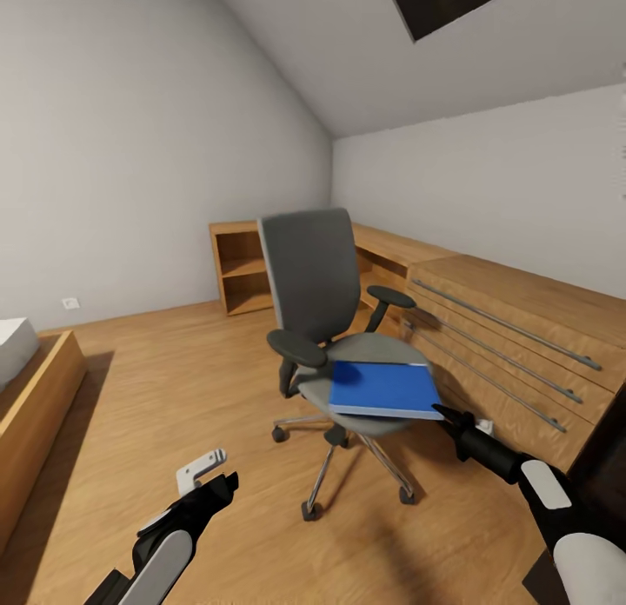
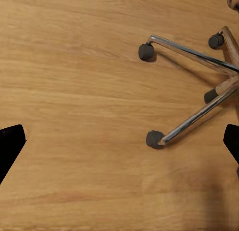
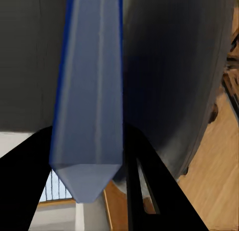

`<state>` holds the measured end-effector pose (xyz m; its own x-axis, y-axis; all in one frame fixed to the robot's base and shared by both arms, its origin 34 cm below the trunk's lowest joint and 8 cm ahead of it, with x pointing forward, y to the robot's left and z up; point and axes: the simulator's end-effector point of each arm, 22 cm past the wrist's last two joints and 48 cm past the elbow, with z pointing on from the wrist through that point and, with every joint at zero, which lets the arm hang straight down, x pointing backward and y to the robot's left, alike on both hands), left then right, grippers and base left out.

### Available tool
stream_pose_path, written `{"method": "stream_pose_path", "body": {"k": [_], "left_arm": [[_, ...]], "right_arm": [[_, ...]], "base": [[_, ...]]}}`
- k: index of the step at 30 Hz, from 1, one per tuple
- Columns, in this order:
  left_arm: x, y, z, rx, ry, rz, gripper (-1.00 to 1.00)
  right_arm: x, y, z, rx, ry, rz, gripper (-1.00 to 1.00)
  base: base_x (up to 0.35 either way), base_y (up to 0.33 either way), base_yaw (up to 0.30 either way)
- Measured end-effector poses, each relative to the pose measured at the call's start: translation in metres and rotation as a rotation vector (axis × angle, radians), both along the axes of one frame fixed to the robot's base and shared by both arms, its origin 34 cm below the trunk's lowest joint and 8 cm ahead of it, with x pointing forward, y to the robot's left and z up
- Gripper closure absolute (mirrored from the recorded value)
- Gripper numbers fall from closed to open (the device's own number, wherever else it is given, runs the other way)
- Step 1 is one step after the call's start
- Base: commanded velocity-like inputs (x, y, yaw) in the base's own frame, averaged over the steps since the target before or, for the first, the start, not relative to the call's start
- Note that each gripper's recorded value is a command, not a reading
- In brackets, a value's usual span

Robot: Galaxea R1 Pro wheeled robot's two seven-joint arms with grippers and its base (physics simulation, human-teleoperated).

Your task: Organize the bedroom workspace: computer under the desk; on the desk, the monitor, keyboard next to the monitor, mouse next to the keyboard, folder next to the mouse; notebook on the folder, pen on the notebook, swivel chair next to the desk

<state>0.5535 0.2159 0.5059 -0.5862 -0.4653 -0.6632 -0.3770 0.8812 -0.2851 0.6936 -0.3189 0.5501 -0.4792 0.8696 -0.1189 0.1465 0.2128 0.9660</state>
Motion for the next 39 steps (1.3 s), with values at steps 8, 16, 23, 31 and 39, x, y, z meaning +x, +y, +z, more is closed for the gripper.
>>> {"method": "stream_pose_path", "body": {"k": [8,16,23,31,39], "left_arm": [[0.005,0.0,0.018,0.001,-0.001,-0.001,-1.0],[0.009,0.0,0.036,0.001,-0.001,-0.001,-1.0],[0.012,0.0,0.051,0.0,-0.001,-0.001,-1.0],[0.016,0.0,0.068,0.0,0.001,-0.001,-1.0],[0.019,-0.001,0.085,-0.003,0.003,-0.001,-1.0]], "right_arm": [[0.014,-0.005,0.045,-0.029,-0.067,-0.006,1.0],[0.025,-0.012,0.096,-0.071,-0.147,-0.011,1.0],[0.009,-0.022,0.149,-0.192,-0.273,-0.033,1.0],[-0.005,-0.043,0.185,-0.343,-0.267,-0.127,1.0],[-0.013,-0.042,0.204,-0.351,-0.224,-0.188,1.0]], "base": [[-0.249,0.0,0.0],[-0.022,0.0,0.0],[-0.001,0.0,0.0],[0.0,0.0,0.0],[0.0,0.0,0.0]]}}
